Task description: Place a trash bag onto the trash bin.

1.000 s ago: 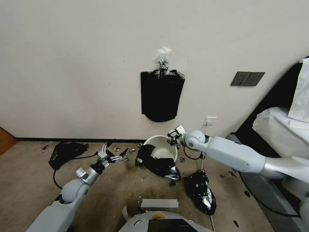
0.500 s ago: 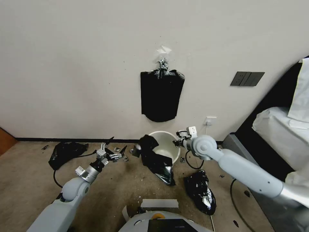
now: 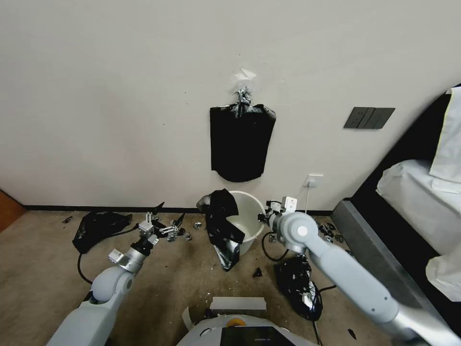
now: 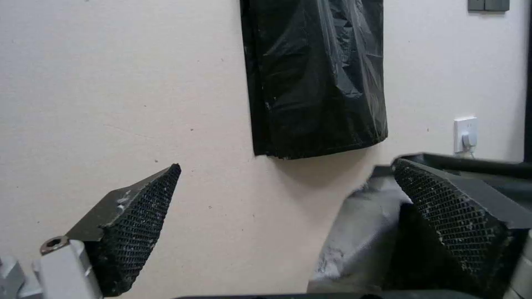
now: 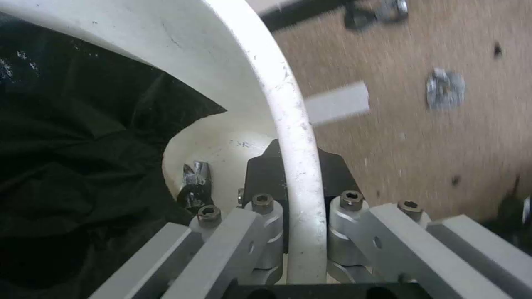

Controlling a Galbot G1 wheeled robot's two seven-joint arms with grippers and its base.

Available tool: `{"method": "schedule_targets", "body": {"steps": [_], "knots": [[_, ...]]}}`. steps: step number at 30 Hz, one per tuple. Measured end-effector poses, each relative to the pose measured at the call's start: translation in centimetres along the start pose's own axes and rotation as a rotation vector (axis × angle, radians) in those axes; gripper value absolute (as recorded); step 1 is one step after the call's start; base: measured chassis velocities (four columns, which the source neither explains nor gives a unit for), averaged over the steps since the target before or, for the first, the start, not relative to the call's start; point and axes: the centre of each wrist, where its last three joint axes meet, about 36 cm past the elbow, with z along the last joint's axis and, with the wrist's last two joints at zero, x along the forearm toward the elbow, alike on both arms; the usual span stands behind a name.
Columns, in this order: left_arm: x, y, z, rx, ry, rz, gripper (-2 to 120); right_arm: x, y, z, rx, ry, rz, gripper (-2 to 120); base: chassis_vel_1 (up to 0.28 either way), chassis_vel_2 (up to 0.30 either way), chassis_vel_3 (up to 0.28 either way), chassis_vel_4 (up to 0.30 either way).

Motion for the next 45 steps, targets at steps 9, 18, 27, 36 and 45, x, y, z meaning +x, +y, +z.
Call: {"method": "schedule_targets", "body": {"steps": [9,18,27,36,45], "knots": [[0.0,-0.2,0.2,0.003,0.005,0.0,99,-0.8,-0.5,3.1,-0.031,0.022,0.019,3,0.0,0.0,0.0,0.0],[0.2,-0.1,0.4,0.004,0.013,0.002,99,-1.8,-1.1,5.3,0.022,-0.006,0.069,3,0.0,0.0,0.0,0.0],[0.3,-0.1,0.5,0.002,0.014,0.007,99,-2.0,-1.7,7.1,0.047,-0.007,0.101,3,0.0,0.0,0.0,0.0],[0.3,-0.5,0.4,0.002,0.015,0.019,99,-2.0,-1.9,8.6,0.058,0.0,0.117,4,0.0,0.0,0.0,0.0],[0.5,-0.9,0.2,0.002,0.018,0.03,99,-1.9,-1.9,9.6,0.062,0.009,0.12,34,0.0,0.0,0.0,0.0]]}}
